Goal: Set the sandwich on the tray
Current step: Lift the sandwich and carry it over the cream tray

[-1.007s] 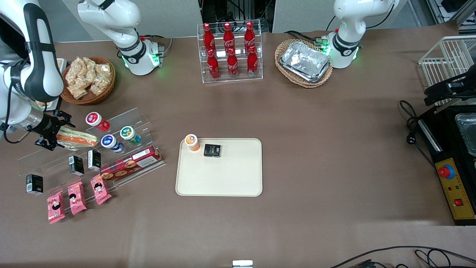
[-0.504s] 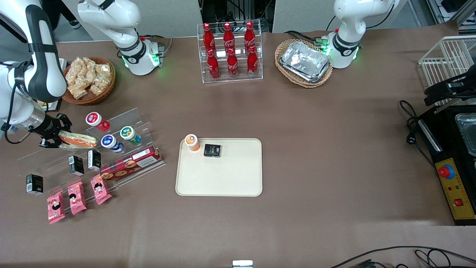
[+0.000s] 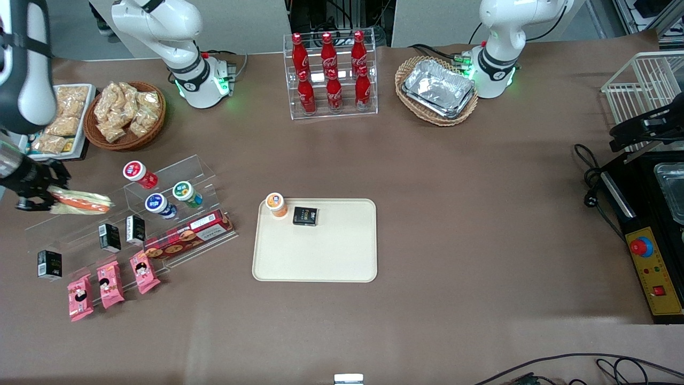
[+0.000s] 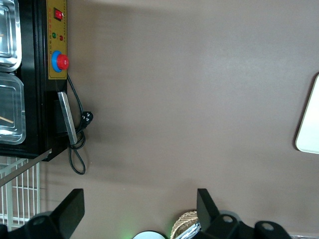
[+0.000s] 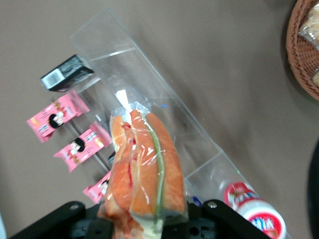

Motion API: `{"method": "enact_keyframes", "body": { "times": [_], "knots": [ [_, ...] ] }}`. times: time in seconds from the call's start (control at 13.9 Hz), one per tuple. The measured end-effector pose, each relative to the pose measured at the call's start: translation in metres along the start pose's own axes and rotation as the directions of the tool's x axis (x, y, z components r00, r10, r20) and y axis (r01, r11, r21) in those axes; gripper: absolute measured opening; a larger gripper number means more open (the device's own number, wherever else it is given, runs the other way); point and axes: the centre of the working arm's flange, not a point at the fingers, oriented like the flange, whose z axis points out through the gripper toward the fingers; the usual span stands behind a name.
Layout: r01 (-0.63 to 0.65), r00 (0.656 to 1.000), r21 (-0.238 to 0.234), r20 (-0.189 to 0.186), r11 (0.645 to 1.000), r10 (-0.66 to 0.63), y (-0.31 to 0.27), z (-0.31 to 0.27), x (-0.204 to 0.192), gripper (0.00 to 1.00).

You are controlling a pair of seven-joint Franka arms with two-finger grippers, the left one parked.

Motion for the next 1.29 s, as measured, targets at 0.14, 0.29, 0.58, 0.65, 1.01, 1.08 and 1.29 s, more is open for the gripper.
{"method": "enact_keyframes", "body": {
  "times": [0.14,0.29,0.58,0.65,1.01,1.08,1.29],
  "knots": [
    [0.020,0.999,0.000,0.029,1.000,-0.020,-0.007,-0.034,-0.020,0.23],
    [0.016,0.997,0.009,0.071,1.000,-0.016,-0.011,-0.054,-0.057,0.23],
    [-0.028,0.995,-0.011,0.092,1.000,0.029,-0.003,-0.054,-0.158,0.23],
    [-0.046,0.995,-0.020,0.093,0.999,0.048,0.000,-0.052,-0.185,0.23],
    [-0.049,0.995,-0.052,0.089,0.997,0.053,0.013,-0.021,-0.293,0.23],
    [-0.059,0.993,-0.044,0.096,0.997,0.063,0.016,-0.013,-0.313,0.23],
    [-0.091,0.990,-0.022,0.109,0.996,0.093,0.025,0.010,-0.383,0.23]
  ]
}}
